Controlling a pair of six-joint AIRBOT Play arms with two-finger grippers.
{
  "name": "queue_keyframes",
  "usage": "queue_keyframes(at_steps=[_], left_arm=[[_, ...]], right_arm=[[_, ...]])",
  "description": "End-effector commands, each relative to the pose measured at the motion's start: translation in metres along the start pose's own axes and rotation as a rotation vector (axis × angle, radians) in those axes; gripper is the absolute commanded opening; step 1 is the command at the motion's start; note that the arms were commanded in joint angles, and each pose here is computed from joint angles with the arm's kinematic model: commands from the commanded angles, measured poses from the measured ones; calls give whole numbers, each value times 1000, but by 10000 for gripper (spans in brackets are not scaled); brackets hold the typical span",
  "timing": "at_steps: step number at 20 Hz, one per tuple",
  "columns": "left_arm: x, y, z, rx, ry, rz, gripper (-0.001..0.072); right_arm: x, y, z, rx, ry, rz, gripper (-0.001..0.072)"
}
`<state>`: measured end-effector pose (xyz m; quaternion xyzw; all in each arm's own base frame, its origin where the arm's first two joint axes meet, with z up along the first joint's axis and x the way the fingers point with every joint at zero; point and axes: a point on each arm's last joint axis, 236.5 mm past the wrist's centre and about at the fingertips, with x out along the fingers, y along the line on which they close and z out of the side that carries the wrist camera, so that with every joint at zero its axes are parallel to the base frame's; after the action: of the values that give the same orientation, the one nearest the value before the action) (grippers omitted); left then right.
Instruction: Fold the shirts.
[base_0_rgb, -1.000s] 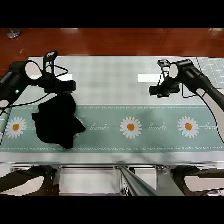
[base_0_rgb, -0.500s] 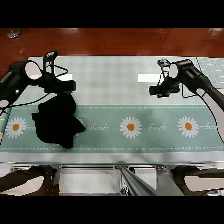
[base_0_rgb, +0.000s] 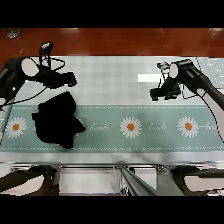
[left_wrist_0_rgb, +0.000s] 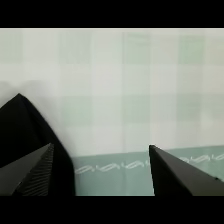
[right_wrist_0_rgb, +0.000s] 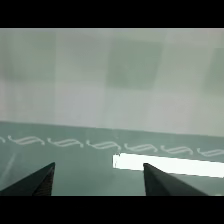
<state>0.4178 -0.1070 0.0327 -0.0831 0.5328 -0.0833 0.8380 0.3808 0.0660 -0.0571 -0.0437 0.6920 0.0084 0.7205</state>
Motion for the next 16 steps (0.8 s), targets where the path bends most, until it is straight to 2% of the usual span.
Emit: queue_keyframes(at_steps=[1, 4, 6, 9, 12, 16], left_arm=[[-40, 30, -19, 100, 109, 90, 702], [-101, 75, -29, 16, -23, 220, 702], [-128, 106, -49, -83, -141, 291, 702], [-109, 151, -114, -355, -176, 342, 701], [-47, 143, -167, -494, -42, 229, 700], [5, 93, -172, -511, 76, -29, 700]], right_arm=[[-22, -13, -30, -83, 75, -39, 635], [-49, -11, -39, -60, -85, -8, 634], [-52, 3, -61, -15, -160, 78, 634], [-41, 36, -92, 98, -246, 260, 634], [-26, 48, -107, 142, -250, 323, 633], [-25, 47, -107, 144, -251, 323, 633]])
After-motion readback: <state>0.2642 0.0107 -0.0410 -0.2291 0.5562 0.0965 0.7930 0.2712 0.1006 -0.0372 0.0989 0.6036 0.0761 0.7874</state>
